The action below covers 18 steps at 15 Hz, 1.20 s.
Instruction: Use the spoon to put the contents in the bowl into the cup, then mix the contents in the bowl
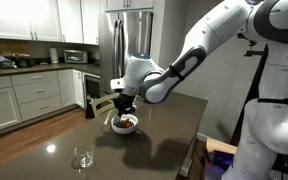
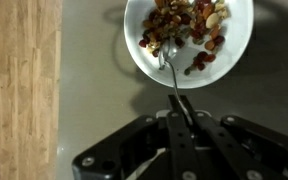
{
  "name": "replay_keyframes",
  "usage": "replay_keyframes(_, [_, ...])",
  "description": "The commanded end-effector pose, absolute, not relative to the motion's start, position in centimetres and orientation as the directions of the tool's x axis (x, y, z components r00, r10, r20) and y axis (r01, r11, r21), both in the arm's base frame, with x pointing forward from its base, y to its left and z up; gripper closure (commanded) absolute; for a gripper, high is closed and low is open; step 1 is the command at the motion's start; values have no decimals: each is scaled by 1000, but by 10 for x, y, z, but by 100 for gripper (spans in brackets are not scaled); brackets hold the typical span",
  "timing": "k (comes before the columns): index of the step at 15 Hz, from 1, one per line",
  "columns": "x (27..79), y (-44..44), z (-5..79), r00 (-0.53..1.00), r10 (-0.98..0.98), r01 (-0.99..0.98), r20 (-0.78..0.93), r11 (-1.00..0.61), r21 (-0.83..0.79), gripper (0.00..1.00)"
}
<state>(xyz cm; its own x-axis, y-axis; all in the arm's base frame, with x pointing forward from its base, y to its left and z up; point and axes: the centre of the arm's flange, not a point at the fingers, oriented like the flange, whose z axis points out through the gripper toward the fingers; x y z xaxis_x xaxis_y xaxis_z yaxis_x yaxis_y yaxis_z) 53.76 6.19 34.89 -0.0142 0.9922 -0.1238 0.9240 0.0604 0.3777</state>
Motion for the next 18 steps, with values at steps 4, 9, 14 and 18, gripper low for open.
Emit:
replay_keyframes(4, [572,39,360,43,995,901,-90,0,434,98])
replay_keyframes(9, [584,12,368,95,991,887,-89,-44,459,98])
replay_keyframes(14, [585,-15,369,147,985,883,-90,-90,460,98])
replay_keyframes(18, [583,-30,359,171,981,892,-91,-115,438,98])
